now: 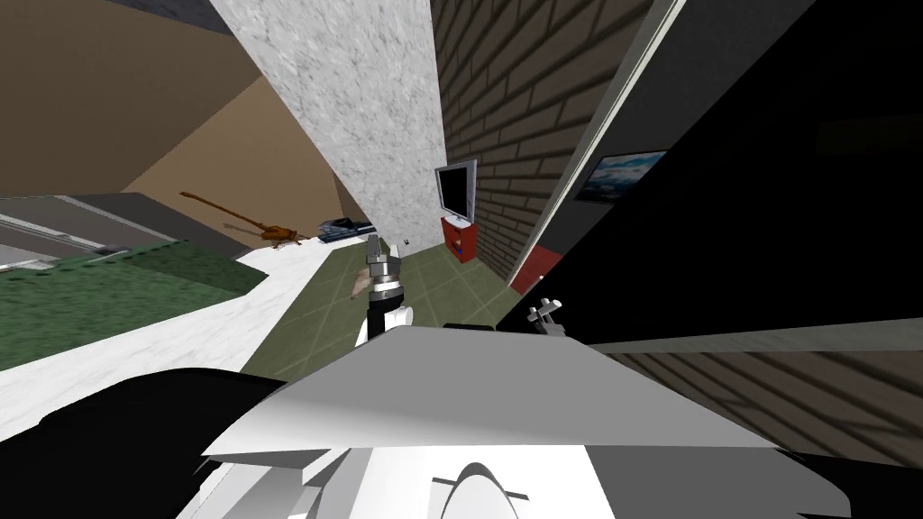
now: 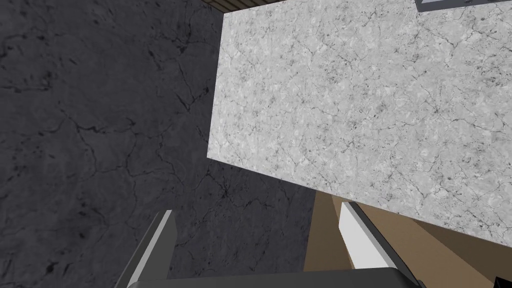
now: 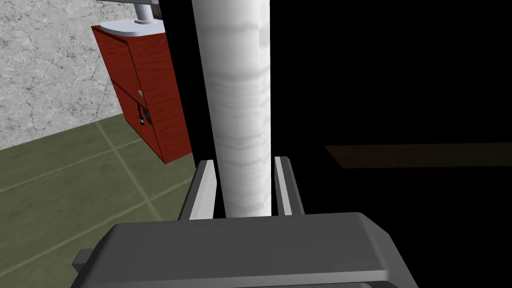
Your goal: Pull the door open
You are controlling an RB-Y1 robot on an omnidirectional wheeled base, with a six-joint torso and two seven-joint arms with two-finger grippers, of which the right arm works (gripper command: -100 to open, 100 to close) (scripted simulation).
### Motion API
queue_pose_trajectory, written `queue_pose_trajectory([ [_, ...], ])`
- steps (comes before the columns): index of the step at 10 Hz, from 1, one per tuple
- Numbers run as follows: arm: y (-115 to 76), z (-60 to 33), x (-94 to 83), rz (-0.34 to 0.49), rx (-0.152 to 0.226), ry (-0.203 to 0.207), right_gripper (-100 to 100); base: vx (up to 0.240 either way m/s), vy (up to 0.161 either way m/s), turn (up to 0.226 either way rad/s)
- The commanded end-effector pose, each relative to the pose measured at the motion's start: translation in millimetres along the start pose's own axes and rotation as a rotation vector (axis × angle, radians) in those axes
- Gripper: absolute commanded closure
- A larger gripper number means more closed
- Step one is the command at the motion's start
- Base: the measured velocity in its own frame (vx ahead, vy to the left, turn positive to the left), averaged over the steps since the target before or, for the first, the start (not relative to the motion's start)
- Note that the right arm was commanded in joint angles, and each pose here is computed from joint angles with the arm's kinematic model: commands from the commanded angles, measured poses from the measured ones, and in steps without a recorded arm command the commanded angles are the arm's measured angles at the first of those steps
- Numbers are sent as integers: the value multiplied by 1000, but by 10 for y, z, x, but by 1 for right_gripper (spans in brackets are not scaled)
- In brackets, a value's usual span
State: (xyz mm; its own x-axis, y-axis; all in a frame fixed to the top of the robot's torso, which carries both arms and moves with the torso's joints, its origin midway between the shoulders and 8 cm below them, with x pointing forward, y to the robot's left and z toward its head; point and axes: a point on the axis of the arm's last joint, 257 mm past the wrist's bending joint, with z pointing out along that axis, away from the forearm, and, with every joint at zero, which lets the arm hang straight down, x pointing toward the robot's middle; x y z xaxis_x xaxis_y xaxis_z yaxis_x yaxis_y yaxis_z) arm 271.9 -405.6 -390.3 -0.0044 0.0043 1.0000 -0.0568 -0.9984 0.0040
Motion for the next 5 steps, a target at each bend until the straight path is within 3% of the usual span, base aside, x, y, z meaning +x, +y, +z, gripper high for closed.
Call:
queue_pose_trajectory([
  [1,-22,-45,-13,3,17,-4,100,-200,-35,121],
  [4,-20,-86,-11,4,41,-4,100,-201,-53,104],
  [5,-30,-68,-9,4,37,-3,100,-96,-14,28],
])
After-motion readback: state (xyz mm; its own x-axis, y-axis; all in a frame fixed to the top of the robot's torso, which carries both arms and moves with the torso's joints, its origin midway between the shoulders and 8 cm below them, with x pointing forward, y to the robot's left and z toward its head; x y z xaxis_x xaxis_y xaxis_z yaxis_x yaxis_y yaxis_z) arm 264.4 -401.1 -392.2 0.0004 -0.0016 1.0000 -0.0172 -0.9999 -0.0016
